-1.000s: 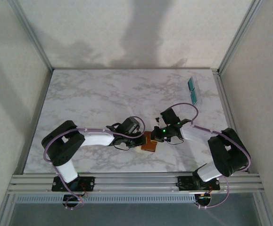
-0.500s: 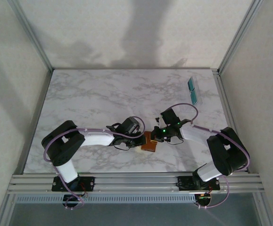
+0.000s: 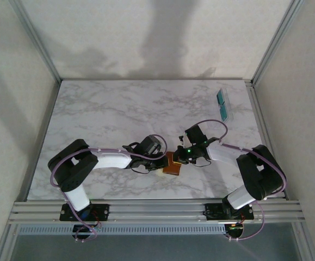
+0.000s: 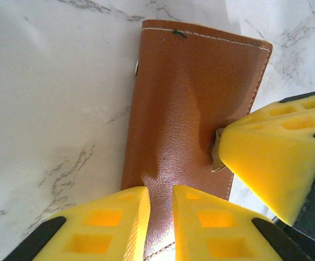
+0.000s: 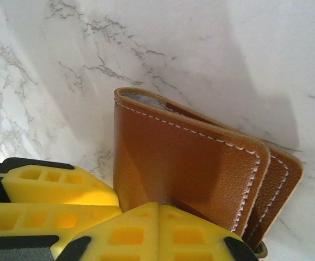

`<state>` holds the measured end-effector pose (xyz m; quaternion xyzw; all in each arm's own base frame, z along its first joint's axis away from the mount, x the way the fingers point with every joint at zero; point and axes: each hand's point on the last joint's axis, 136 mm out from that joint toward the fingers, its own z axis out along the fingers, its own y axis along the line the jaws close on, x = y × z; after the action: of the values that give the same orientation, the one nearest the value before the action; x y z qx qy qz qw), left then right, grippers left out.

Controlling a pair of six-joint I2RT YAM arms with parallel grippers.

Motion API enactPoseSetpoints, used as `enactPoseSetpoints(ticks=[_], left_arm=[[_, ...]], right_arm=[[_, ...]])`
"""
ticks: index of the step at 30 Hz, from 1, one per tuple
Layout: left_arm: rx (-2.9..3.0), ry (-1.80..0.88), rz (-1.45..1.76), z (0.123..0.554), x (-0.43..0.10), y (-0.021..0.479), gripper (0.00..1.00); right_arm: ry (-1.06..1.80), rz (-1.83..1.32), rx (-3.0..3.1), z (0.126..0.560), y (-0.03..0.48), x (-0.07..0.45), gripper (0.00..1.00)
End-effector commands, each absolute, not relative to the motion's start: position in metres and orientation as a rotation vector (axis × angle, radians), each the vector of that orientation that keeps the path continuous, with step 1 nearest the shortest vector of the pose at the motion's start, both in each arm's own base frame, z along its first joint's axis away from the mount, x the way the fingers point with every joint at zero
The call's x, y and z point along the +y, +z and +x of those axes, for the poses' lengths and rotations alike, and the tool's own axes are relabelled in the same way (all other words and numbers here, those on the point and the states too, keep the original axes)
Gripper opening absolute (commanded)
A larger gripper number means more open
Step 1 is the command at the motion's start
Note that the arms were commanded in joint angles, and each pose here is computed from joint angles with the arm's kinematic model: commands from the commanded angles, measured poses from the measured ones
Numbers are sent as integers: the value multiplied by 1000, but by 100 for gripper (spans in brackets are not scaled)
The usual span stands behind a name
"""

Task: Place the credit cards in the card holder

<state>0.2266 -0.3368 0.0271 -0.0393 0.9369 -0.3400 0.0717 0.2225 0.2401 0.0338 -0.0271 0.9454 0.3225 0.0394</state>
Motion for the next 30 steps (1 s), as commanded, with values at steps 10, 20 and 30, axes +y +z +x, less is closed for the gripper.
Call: enactPoseSetpoints(ticks=[10, 20, 30], left_arm=[[2909, -850, -185, 210, -310, -5, 20], [2892, -849, -202, 214, -311, -3, 21], [2857, -878, -213, 219, -315, 0, 21]], right_arm=[[545, 64, 3197, 187, -32, 188, 0], [578, 116, 3323, 167, -42, 189, 0], [609, 106, 3318, 163, -18, 198, 0]])
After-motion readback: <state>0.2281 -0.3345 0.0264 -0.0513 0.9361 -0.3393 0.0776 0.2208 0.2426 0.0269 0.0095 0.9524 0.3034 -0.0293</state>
